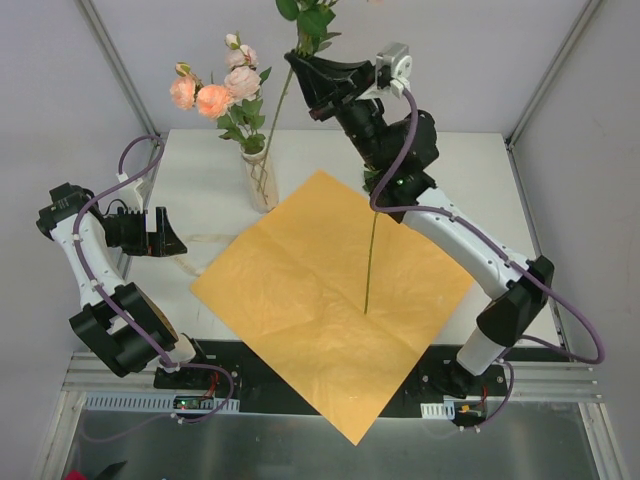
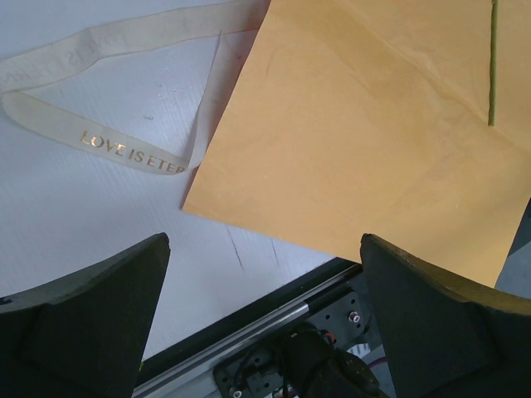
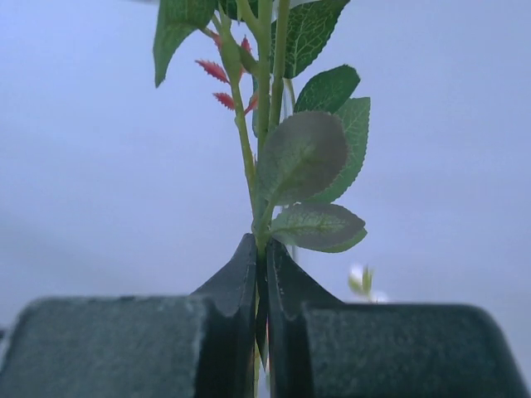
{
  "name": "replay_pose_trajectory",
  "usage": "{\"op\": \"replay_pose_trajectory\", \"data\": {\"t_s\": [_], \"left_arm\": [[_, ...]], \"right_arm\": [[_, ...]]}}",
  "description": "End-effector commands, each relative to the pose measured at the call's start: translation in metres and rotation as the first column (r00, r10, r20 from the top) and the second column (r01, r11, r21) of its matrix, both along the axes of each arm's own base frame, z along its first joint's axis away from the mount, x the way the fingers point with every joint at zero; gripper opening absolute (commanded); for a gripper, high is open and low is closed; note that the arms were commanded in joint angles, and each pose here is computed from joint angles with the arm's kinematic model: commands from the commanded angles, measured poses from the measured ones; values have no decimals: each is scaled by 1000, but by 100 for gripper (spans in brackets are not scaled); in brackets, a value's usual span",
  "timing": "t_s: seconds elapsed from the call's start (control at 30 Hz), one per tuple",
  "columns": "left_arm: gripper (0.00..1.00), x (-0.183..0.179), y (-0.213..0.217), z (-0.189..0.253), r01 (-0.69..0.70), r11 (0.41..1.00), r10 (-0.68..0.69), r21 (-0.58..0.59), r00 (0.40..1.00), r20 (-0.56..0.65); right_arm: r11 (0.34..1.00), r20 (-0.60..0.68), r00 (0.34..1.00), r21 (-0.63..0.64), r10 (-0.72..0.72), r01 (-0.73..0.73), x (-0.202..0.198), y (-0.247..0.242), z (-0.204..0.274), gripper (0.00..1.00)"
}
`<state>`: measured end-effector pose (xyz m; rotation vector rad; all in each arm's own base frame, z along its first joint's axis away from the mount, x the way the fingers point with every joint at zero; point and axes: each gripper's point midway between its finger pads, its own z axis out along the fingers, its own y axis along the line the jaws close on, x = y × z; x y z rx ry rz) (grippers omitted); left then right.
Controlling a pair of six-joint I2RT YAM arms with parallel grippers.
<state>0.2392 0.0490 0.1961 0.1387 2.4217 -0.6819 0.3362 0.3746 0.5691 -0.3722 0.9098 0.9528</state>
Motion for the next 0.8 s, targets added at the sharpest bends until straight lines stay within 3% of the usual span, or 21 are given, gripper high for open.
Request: {"op": "replay_pose_trajectory", "data": {"t_s": [0.0, 0.3, 0.77], "left_arm": [[99, -2, -6, 10, 9, 1000, -8, -24, 1000, 29], [99, -4, -5, 9, 12, 1000, -12, -8, 999, 31], [99, -5, -2, 5, 21, 1000, -22, 8, 1000, 14]], "right_arm": [[952, 357, 919, 299, -170, 60, -35, -41, 95, 1], [946, 434, 868, 306, -239, 107, -24, -28, 99, 1], [970, 349, 914, 196, -208, 146, 28, 10, 37, 1]]}}
